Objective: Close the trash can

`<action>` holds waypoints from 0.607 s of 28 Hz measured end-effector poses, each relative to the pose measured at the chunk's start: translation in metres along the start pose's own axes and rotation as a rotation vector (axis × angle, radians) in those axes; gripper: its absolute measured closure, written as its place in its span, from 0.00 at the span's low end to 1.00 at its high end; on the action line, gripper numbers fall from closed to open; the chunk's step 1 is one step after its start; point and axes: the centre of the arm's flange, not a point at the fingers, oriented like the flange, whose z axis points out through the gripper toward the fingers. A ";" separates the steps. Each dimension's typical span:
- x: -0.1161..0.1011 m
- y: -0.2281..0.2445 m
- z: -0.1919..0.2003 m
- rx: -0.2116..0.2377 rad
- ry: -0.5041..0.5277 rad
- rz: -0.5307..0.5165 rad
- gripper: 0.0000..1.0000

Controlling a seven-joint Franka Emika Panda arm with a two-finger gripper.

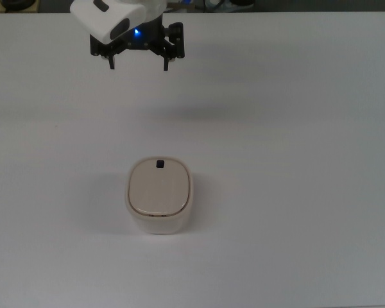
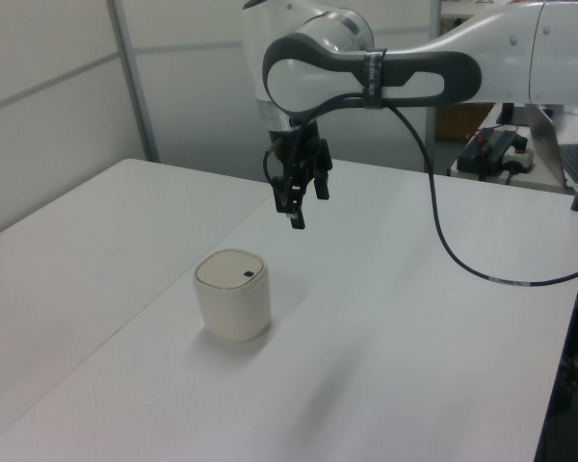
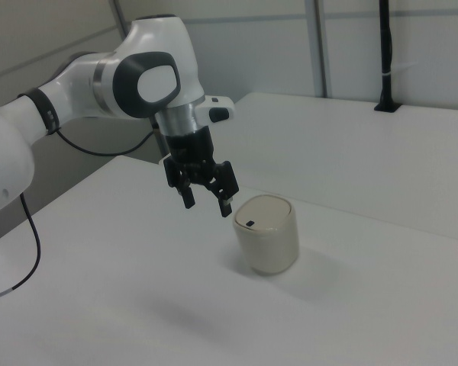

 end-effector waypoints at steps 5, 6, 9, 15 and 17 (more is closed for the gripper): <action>0.002 -0.004 0.004 0.021 -0.008 -0.003 0.00; 0.002 -0.004 0.005 0.027 -0.008 -0.004 0.00; 0.003 -0.004 0.004 0.031 -0.001 -0.002 0.00; 0.008 -0.003 0.001 0.032 0.040 0.000 0.00; 0.008 -0.003 0.001 0.032 0.041 0.001 0.00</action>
